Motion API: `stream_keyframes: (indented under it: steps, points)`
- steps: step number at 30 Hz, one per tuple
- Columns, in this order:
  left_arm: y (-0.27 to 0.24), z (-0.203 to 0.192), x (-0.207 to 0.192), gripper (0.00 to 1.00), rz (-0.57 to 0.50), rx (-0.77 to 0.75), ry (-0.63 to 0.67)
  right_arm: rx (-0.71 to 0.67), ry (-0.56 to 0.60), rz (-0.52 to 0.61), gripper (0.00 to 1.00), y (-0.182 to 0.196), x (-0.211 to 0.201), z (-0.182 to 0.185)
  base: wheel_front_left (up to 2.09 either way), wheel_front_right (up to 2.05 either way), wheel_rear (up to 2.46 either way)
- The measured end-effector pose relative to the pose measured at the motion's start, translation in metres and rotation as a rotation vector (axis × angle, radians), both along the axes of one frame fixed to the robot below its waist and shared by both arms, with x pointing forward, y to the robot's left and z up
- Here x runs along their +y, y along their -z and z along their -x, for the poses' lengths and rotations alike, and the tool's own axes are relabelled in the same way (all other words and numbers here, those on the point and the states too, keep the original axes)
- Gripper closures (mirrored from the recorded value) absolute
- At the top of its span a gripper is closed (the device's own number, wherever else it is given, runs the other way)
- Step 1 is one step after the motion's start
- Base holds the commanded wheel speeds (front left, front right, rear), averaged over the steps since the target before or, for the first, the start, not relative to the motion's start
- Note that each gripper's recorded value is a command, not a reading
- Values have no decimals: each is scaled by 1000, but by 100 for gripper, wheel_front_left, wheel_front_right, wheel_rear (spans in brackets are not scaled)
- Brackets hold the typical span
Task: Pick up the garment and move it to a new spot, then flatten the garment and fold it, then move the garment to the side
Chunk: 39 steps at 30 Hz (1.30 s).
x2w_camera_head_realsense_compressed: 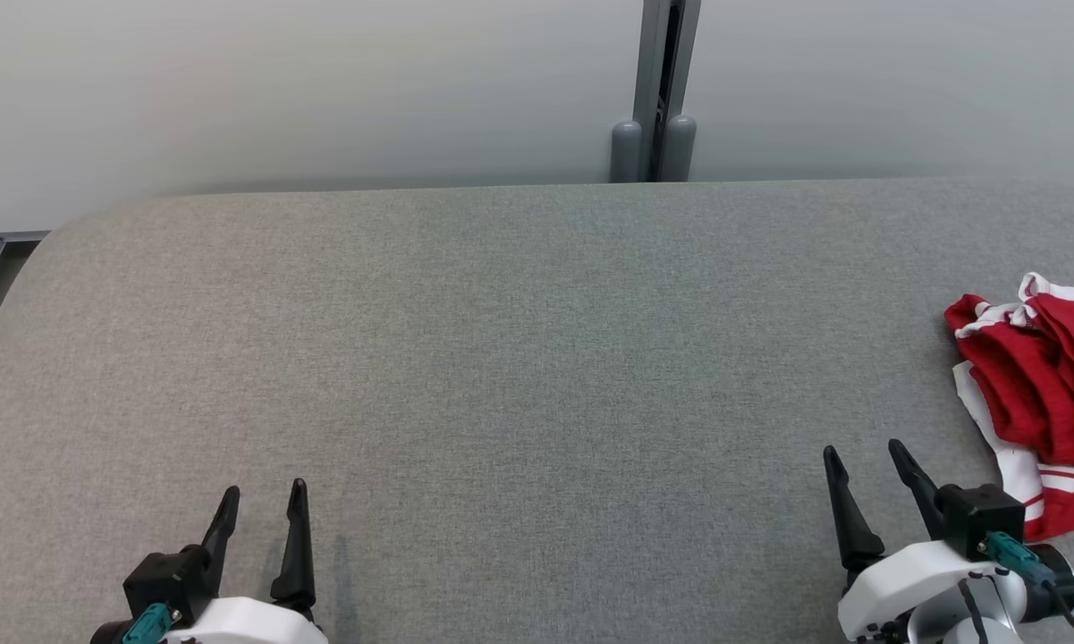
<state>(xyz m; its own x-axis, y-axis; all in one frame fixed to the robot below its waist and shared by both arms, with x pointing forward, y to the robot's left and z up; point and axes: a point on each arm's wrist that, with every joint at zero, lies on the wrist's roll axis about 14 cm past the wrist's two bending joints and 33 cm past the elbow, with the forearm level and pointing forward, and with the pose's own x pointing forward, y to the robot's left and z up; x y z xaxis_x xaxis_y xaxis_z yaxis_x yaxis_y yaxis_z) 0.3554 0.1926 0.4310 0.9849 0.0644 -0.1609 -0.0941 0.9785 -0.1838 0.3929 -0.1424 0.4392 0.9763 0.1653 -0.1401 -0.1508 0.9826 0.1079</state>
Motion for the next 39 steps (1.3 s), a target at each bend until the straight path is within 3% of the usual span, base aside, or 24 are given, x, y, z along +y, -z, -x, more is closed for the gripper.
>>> stream_keyframes:
  steps: [14,15,20,39]
  points:
    - [1,7,7,0,21,1,-25,-11,-25,-2,0,-4,9,-3,0,0,0]
    - [4,9,6,100,23,11,-26,-1,-25,-4,100,-1,10,-1,0,0,0]
    - [25,24,3,100,56,89,-37,87,-14,-25,100,23,11,15,0,0,0]
    - [17,16,11,100,353,74,-130,101,133,-342,100,7,-9,7,0,0,0]
